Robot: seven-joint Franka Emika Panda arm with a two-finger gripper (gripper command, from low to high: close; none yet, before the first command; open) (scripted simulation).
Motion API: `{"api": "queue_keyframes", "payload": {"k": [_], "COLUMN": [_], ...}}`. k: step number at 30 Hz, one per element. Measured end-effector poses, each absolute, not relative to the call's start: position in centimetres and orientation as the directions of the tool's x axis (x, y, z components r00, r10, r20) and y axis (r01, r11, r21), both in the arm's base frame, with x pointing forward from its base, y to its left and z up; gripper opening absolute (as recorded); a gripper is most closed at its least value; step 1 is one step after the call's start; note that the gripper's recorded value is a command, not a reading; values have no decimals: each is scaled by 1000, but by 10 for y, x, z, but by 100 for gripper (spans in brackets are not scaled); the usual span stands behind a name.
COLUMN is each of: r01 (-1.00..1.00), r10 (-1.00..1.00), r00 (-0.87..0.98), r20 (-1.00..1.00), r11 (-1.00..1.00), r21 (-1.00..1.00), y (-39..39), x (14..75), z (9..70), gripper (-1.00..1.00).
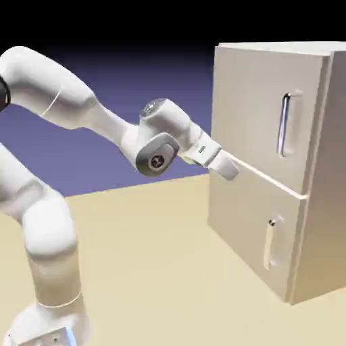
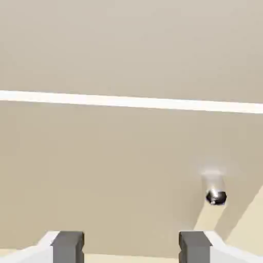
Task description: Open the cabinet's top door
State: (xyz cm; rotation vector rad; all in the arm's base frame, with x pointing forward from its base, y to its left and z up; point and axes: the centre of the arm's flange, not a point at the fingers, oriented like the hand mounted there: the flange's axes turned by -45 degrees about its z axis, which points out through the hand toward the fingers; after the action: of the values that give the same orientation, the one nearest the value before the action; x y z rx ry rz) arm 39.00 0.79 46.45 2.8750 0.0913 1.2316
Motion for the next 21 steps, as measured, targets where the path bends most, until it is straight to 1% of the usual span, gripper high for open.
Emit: {"api": "queue_keyframes", "payload": {"k": [11, 21], "r01": [80, 80], "r10": [97, 110], "r00": [596, 498], "r20": [797, 860], "r11": [-995, -994], "r21": [62, 81], "y": [29, 33], "x": [389, 382], "z": [515, 548], "gripper": [0, 0]}}
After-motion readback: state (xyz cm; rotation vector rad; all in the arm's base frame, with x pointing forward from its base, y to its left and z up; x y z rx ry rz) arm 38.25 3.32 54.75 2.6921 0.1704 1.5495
